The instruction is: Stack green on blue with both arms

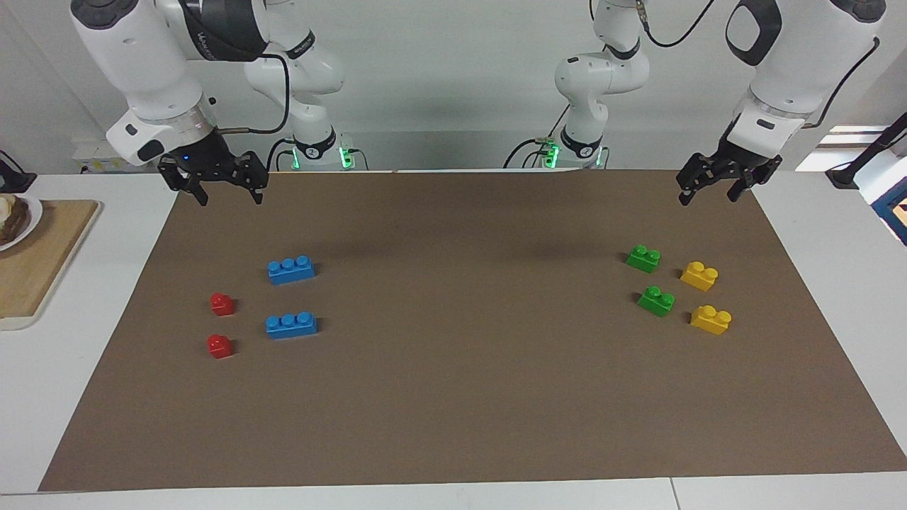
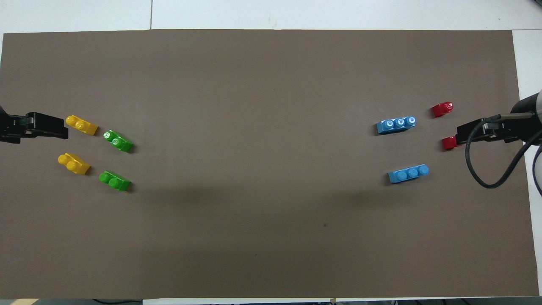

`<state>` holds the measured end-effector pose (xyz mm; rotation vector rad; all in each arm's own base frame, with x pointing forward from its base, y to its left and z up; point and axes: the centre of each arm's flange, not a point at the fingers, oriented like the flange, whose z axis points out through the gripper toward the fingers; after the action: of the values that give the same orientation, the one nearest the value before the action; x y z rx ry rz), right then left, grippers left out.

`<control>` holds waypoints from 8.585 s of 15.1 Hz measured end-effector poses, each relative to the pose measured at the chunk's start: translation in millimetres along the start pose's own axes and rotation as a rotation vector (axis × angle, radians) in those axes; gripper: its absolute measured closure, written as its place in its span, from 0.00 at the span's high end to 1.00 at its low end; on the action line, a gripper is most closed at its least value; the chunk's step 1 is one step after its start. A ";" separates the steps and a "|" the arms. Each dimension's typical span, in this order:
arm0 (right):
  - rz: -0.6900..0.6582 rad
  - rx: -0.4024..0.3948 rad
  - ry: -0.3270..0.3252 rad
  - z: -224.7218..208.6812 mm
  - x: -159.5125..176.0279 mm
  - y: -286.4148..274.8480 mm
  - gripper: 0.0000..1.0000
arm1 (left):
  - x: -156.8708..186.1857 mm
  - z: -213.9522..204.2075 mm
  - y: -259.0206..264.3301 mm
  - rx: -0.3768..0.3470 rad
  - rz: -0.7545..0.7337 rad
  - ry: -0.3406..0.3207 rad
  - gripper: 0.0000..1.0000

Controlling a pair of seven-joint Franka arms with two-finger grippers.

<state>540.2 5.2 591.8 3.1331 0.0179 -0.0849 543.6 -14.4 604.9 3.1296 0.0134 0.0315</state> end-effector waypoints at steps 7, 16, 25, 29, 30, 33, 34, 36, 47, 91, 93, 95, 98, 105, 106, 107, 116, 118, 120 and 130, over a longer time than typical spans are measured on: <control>0.006 0.000 0.038 -1.6 3.7 3.4 1.00 | 0.0 0.0 0.0 0.000 0.000 0.000 1.00; 0.290 0.021 0.111 3.3 14.6 10.4 0.93 | 0.0 0.0 -0.5 0.000 -0.001 0.000 1.00; 1.160 0.268 -0.197 121.6 65.5 41.5 0.90 | -5.2 21.1 -3.0 0.001 -0.093 0.020 1.00; 1.292 0.319 -0.276 155.9 81.1 46.2 0.90 | -14.8 55.0 2.3 -0.005 -0.320 0.068 1.00; 1.302 0.333 -0.287 159.9 83.6 45.6 0.90 | -15.8 61.2 4.0 -0.008 -0.363 0.076 1.00; 1.319 0.352 -0.285 171.1 94.7 47.3 0.91 | -16.7 80.6 5.1 -0.014 -0.452 0.089 1.00; 1.322 0.351 -0.287 176.5 99.1 48.2 0.92 | -16.7 88.5 4.5 -0.016 -0.474 0.092 1.00; 1.333 0.348 -0.292 191.5 107.3 51.6 0.90 | -13.7 108.1 3.0 -0.018 -0.525 0.083 1.00; 1.378 0.357 -0.298 245.1 123.1 71.5 0.90 | 32.5 223.6 -23.8 -0.044 -0.750 0.078 1.00; 1.670 0.479 -0.418 230.3 119.4 -258.2 0.35 | 79.1 229.1 1.7 -0.037 -0.923 -0.026 0.34; 1.628 0.433 -0.431 247.9 100.9 -287.1 0.35 | 82.5 194.8 41.1 -0.043 -1.006 -0.019 0.34; 1.578 0.403 -0.435 260.0 85.0 -309.0 0.35 | 73.9 172.1 84.7 -0.045 -1.092 -0.019 0.34; 1.556 0.393 -0.422 273.1 77.7 -311.7 0.35 | 51.4 152.9 146.1 -0.035 -1.189 -0.031 0.34; 1.543 0.390 -0.362 310.5 63.2 -305.9 0.35 | 1.7 153.2 268.3 -0.034 -1.374 -0.040 0.34; 1.543 0.395 -0.355 311.1 62.4 -305.6 0.35 | -3.8 156.7 278.9 -0.044 -1.394 -0.036 0.34; 1.544 0.398 -0.351 311.2 62.1 -305.7 0.35 | -10.2 161.9 289.0 -0.051 -1.405 -0.035 0.34; 1.551 0.439 -0.296 311.4 54.8 -307.6 0.35 | -38.7 204.8 341.8 -0.086 -1.539 0.000 0.34; 1.552 0.440 -0.295 311.4 54.6 -307.6 0.35 | -40.3 224.1 353.0 -0.080 -1.558 0.032 0.34; 1.552 0.442 -0.293 311.5 54.2 -307.6 0.35 | -40.5 242.9 361.9 -0.077 -1.567 0.048 0.34; 1.553 0.449 -0.283 311.3 52.3 -308.2 0.35 | -33.5 252.6 366.1 -0.117 -1.541 0.088 0.34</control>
<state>572.0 311.6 276.0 2.4282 -2.4682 -0.5093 518.3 -383.7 356.1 2.1482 2.1099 0.1304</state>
